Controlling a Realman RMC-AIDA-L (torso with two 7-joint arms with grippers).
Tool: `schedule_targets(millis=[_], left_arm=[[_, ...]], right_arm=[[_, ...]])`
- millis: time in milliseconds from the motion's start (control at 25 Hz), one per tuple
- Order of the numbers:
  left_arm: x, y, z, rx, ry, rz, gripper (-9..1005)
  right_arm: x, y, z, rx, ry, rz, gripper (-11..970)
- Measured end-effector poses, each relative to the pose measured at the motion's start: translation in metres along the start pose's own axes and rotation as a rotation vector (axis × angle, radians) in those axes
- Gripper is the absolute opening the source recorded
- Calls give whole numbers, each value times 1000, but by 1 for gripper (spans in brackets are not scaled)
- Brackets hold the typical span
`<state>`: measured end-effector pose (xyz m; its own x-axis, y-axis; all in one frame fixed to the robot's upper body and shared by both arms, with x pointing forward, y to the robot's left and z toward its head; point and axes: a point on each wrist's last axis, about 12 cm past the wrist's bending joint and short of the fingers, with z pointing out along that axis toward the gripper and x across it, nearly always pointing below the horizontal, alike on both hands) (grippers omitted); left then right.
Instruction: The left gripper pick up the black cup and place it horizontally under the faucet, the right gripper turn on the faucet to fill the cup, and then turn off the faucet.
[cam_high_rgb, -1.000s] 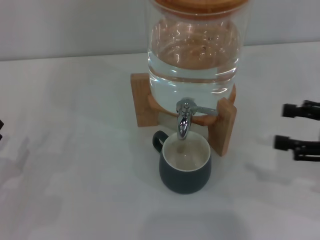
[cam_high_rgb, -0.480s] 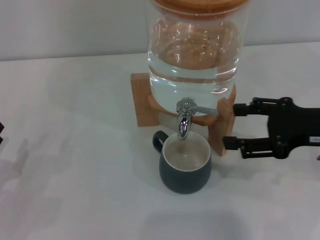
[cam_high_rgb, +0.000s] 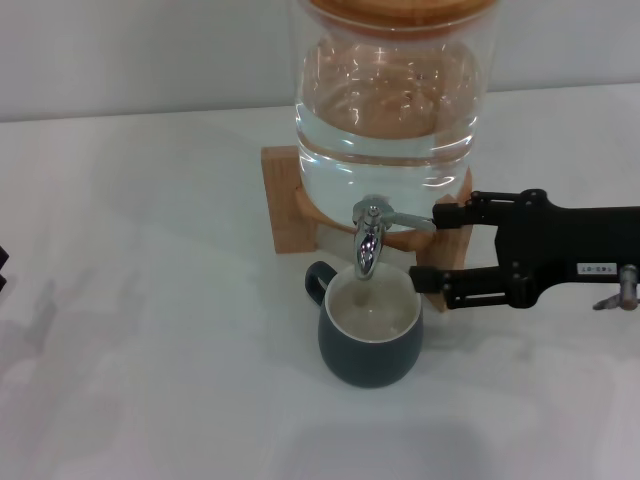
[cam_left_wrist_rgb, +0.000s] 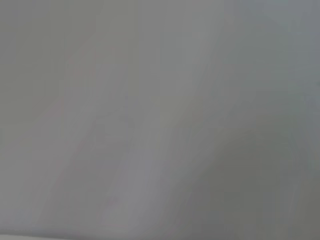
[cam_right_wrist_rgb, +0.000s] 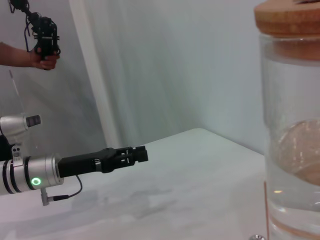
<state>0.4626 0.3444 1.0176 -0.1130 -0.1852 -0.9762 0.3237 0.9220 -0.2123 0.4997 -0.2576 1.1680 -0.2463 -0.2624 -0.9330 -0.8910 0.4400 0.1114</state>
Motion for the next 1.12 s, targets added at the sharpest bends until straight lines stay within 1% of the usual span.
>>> schedule_targets(millis=[200,560,1040,1120], left_arm=[[1,0,0,0,2,-3,505],[1,0,0,-2,5,2,505],[2,1,-4,-11,8,17,504],[2,2,-5,-14,7,17,504]], right_arm=[[-2,4,7,-28,9,0,824],[-7,15,19,-84,21,-11,823],[-6,15,18,-72,13,-3,823],[-5,14,16,-54,8,9,823]])
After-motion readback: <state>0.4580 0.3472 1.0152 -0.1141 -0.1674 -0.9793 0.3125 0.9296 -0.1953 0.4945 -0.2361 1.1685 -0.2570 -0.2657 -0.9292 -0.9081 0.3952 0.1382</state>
